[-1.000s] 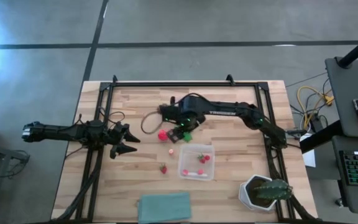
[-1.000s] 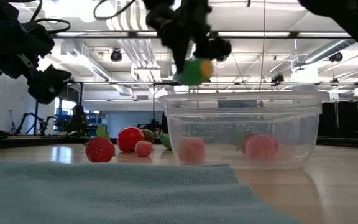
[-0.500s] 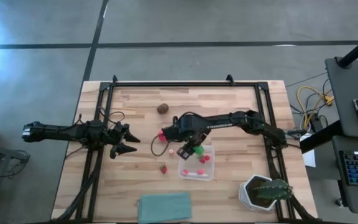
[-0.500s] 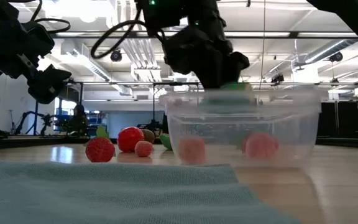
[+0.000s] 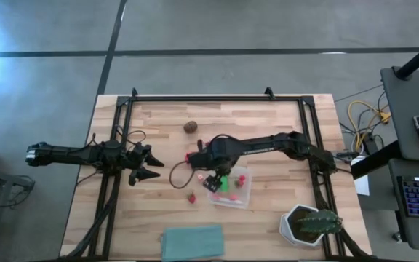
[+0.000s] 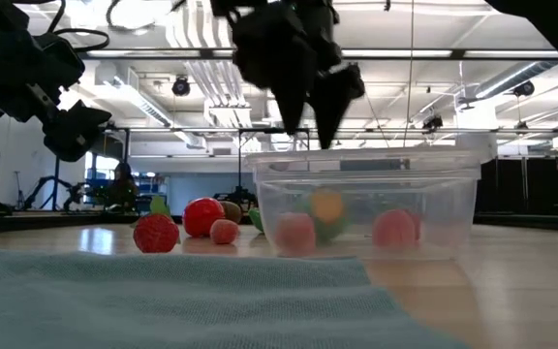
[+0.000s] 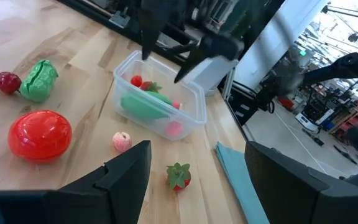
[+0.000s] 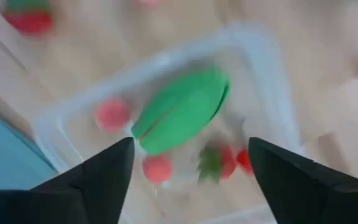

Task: Pick and placing Produce into tupperware
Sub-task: Put the pea into the transparent container

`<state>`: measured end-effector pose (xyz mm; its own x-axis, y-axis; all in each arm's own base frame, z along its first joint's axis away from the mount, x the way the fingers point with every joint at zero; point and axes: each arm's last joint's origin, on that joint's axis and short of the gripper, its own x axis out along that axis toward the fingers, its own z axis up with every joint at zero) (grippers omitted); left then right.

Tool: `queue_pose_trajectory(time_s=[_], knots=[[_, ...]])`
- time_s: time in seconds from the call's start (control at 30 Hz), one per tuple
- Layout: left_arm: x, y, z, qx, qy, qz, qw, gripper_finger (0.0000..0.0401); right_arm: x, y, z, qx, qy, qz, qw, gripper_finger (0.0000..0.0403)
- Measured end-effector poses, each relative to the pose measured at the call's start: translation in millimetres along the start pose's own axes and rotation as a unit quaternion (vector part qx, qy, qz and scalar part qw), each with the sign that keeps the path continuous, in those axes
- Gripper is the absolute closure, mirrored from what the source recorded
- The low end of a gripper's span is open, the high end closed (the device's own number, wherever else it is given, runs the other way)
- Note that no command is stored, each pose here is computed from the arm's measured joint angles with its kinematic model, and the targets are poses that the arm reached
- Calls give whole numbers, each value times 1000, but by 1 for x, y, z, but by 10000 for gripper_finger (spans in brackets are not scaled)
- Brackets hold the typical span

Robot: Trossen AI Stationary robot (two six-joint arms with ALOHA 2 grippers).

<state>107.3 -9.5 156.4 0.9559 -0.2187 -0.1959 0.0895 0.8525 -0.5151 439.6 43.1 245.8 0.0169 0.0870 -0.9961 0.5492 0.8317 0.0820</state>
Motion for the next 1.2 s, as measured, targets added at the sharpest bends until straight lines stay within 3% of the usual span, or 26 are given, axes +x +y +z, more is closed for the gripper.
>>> queue_pose_trajectory(time_s=[0.13, 0.23, 0.37, 0.53, 0.77, 1.1, 1.2], knots=[[0, 0, 0, 0, 0, 0, 1000, 155, -37, -4, 8, -44, -108, -43, 992, 78], [0, 0, 0, 0, 0, 0, 1000, 155, -54, -12, 15, -170, -156, -101, 968, 80], [0, 0, 0, 0, 0, 0, 1000, 155, -47, -31, 29, -232, -139, -141, 952, 96], [0, 0, 0, 0, 0, 0, 1000, 155, -22, -60, 52, -305, -101, -112, 940, 114], [0, 0, 0, 0, 0, 0, 1000, 155, 18, -93, 68, -331, -60, -76, 939, 132], [0, 0, 0, 0, 0, 0, 1000, 155, 46, -96, 76, -374, -95, -80, 919, 137], [0, 0, 0, 0, 0, 0, 1000, 155, 55, -101, 75, -372, -85, -80, 921, 138]])
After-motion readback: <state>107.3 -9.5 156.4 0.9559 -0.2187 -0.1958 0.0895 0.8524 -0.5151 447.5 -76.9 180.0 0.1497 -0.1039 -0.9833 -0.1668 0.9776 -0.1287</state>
